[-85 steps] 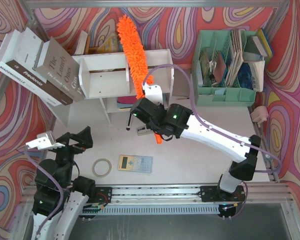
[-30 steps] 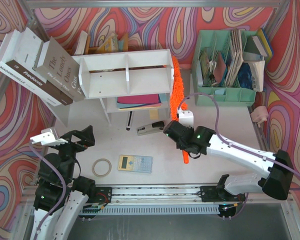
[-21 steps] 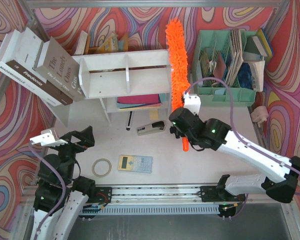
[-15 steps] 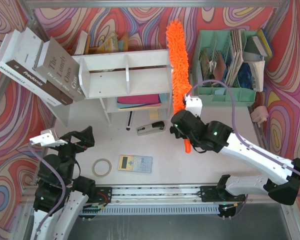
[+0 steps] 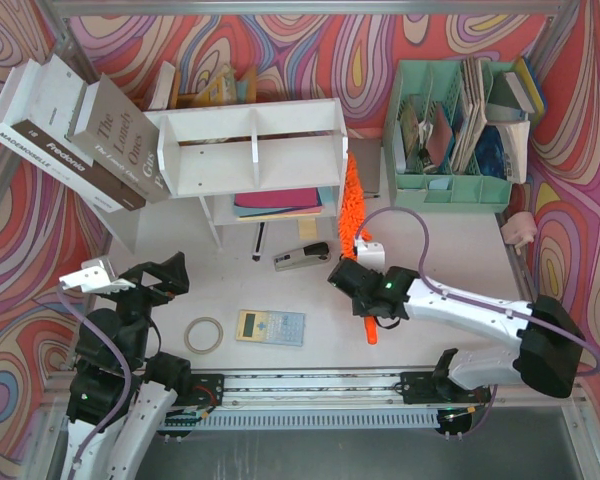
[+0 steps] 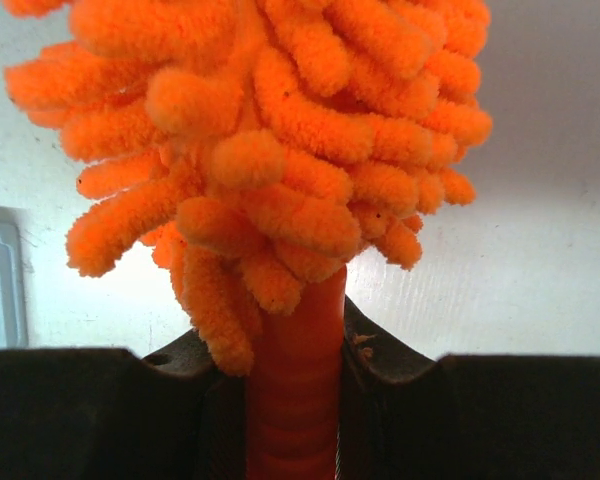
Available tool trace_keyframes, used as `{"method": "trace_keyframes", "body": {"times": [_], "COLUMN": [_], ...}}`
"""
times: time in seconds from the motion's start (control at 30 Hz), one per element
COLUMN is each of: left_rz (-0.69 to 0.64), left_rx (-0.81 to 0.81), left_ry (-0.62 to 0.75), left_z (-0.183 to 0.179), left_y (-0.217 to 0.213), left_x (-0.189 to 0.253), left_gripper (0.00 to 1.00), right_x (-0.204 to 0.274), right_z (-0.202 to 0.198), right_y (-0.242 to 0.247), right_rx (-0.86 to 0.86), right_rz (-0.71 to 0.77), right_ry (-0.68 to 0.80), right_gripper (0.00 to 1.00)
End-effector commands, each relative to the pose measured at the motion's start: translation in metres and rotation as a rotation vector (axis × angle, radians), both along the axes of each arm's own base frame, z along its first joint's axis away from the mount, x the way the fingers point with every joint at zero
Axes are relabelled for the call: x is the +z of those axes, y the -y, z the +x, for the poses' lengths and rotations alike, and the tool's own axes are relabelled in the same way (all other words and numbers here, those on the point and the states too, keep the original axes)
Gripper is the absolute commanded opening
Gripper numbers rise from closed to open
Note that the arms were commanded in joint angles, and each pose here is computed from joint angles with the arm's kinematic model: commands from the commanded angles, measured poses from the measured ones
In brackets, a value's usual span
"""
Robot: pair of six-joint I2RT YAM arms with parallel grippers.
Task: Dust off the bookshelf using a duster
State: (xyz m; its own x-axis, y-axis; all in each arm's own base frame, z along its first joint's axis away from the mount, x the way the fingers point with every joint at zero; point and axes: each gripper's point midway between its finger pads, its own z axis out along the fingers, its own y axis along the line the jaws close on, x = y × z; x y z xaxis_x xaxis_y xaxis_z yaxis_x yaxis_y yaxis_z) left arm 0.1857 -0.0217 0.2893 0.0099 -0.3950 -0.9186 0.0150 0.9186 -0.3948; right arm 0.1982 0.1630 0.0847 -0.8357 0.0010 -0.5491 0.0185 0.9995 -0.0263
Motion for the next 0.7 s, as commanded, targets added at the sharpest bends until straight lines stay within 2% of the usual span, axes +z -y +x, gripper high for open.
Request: {"method": "trace_keyframes", "body": {"times": [0.0,0.13,0.23,0.4,0.5,0.67], "left_rz": [-0.007,-0.008,-0.008,-0.008,-0.01,-0.009], "left_rx": [0.001,0.001,0.003,0.001,0.007,0.004], "left_ry": [0.013,0.015,0.014,0.016,0.021,0.017], "left_z": [0.0,-0.001,-0.001,-0.001,-0.002,-0.001], "left_y": [0.0,0.0,-0.001,0.0,-0.002,-0.001], "left_x": [0.003,0.003,0.003,0.003,0.005,0.003], "left_gripper": [0.98,0.98,0.98,0.99,0.98,0.99], "right_x": [-0.011,-0.008,0.027,0.084,0.075,0.024], "right_z": [0.008,0.013,0.023,0.033,0.03,0.015], "right_y": [-0.021,-0.013,-0.008,-0.006,-0.005,-0.012], "right_rx": [-0.018,-0.028,-0.027,-0.022,-0.023,-0.007], "right_rz": [0.077,0.018,0.0,0.05,0.043,0.055], "right_ry": [0.011,0.029,0.1,0.214,0.194,0.08], "right_gripper": [0.0,0.0,0.0,0.0,0.0,0.0]}}
